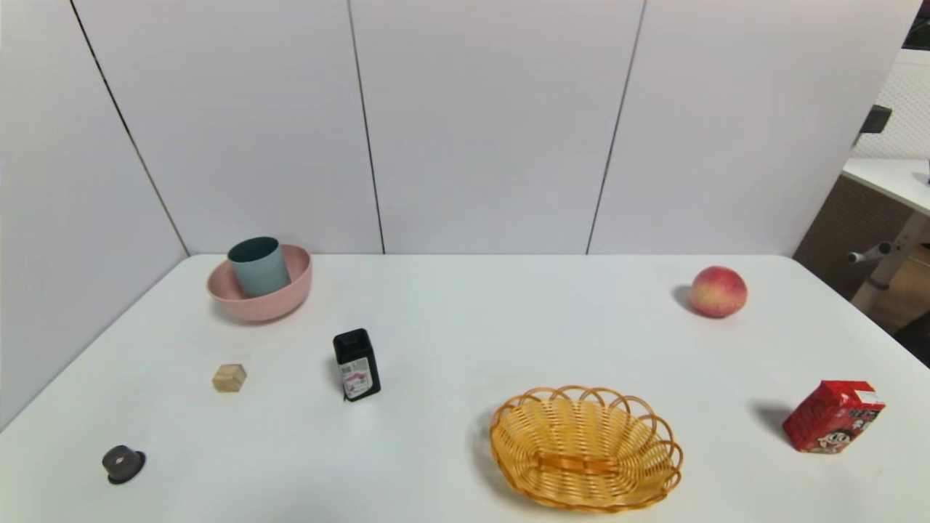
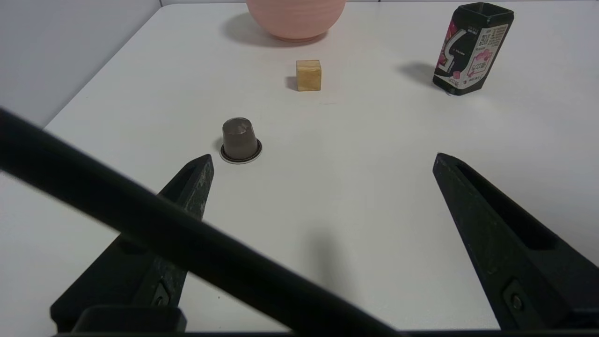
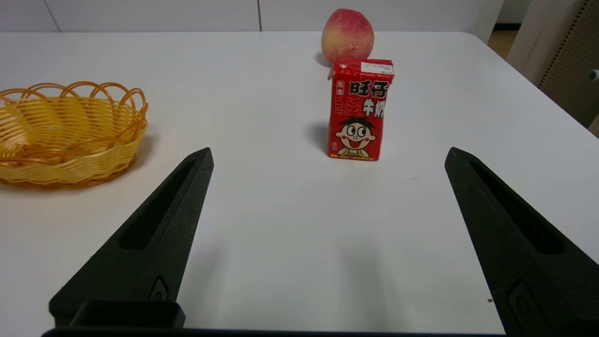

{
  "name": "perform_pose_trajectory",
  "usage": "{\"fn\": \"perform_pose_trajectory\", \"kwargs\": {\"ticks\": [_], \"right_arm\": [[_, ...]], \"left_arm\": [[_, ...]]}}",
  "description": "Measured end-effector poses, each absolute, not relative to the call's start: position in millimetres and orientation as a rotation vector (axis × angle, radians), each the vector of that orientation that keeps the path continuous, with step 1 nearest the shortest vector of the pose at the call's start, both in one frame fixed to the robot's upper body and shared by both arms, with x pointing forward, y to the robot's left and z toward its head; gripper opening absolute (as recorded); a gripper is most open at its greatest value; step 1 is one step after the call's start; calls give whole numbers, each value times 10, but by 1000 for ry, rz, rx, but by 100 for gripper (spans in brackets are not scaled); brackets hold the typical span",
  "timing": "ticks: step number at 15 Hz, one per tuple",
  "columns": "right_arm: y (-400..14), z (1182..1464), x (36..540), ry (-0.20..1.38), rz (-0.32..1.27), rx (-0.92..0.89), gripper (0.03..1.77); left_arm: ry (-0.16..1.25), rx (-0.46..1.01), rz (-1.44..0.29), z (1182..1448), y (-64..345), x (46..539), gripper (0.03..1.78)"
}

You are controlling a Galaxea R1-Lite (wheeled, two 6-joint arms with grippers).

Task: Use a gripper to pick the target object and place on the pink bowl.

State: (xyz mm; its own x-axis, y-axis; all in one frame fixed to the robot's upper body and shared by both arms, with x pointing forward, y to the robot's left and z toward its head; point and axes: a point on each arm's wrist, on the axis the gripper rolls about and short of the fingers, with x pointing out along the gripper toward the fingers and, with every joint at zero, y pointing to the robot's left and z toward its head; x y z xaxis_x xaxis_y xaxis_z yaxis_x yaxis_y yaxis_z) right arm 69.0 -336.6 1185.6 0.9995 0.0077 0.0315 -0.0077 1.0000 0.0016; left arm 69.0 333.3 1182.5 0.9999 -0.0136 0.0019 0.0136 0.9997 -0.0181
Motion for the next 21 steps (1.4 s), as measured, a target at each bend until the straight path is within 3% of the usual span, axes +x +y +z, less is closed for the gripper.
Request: {"fn": "perform_pose_trajectory", "kwargs": {"ticks": [21], "right_arm": [[-3366,11857,690,-33,8,-1,171]], "left_arm": [[-1,-18,-13,11825,3334,690,169]]}}
